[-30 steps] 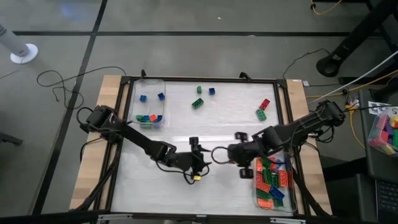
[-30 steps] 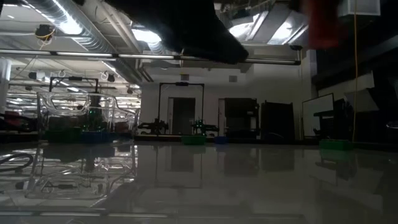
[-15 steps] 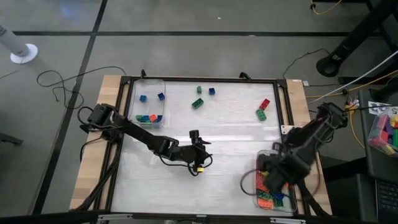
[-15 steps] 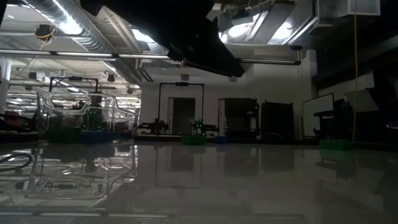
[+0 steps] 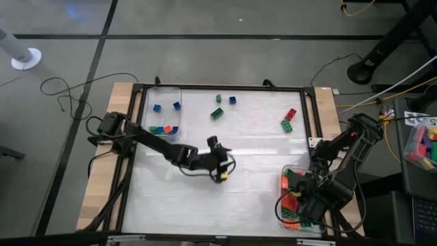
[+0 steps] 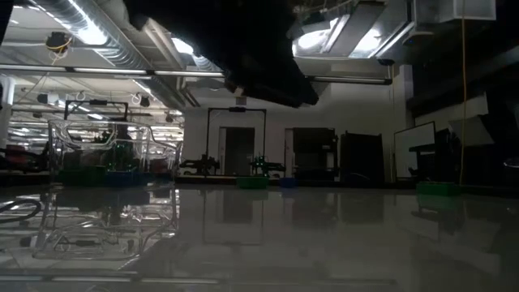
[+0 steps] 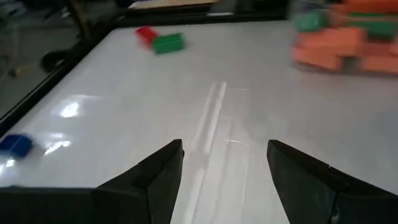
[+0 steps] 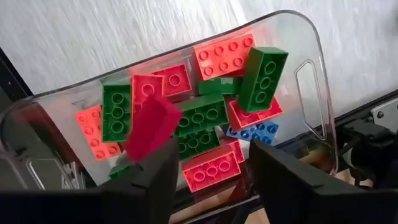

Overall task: Sort blocks by size
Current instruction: Put the 8 stud red game piece into the bottom transparent bin, then put the 8 stud green game piece into the bottom transparent bin

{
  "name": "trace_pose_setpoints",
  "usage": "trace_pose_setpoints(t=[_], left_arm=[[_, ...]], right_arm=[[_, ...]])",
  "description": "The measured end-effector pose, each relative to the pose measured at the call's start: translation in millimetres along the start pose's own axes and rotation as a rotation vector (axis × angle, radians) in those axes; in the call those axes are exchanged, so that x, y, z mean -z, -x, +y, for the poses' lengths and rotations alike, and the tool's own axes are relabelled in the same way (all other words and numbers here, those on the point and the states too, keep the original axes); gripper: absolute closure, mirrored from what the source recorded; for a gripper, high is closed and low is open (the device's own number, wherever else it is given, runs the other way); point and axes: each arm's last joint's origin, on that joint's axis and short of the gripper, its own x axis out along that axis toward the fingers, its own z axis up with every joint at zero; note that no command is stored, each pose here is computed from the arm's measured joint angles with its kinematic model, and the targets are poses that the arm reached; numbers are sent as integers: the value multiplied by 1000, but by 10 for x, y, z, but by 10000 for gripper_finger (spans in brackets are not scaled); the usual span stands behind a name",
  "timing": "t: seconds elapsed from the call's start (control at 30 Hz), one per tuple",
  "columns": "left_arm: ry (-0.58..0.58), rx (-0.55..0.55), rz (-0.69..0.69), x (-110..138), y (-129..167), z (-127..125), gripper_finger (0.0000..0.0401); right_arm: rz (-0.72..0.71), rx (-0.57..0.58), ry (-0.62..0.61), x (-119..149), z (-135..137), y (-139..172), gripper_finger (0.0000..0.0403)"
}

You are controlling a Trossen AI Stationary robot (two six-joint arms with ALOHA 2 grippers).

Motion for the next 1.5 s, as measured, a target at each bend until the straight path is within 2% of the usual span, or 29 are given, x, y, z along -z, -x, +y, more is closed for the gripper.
trace_pose_setpoints(t=[0.13, 0.27, 0.37, 0.6, 0.7, 0.8, 0.93, 1.1, 1.3, 1.4, 1.5], left_arm=[[62, -60, 25, -14, -157, 287, 180], [110, -59, 90, 16, -328, 649, 180], [163, -118, 112, 33, -438, 963, 180], [230, -296, 179, 153, -612, 1750, 180], [255, -311, 246, 284, -669, 2002, 180], [280, -281, 281, 394, -732, 2170, 180], [262, -236, 353, 593, -842, 2257, 180], [226, -217, 412, 776, -954, 2220, 180], [192, -206, 425, 828, -1002, 2185, 181], [142, -190, 423, 821, -1006, 2161, 205], [120, -179, 409, 805, -1014, 2113, 256]], right_arm=[[-42, 12, 23, -14, -5, 0, 197], [-171, 119, 54, -108, -95, 2, 203], [-201, 147, 80, -260, -154, 3, 210], [-173, 195, 195, -656, -369, 4, 221], [-173, 236, 234, -817, -504, 10, 221], [-172, 259, 273, -961, -644, 25, 221], [-171, 289, 294, -1113, -853, 60, 221], [-144, 305, 278, -1278, -1086, 67, 221], [-144, 305, 276, -1435, -1244, 47, 221], [-163, 296, 278, -1497, -1281, 40, 221], [-180, 290, 298, -1541, -1301, 38, 221]])
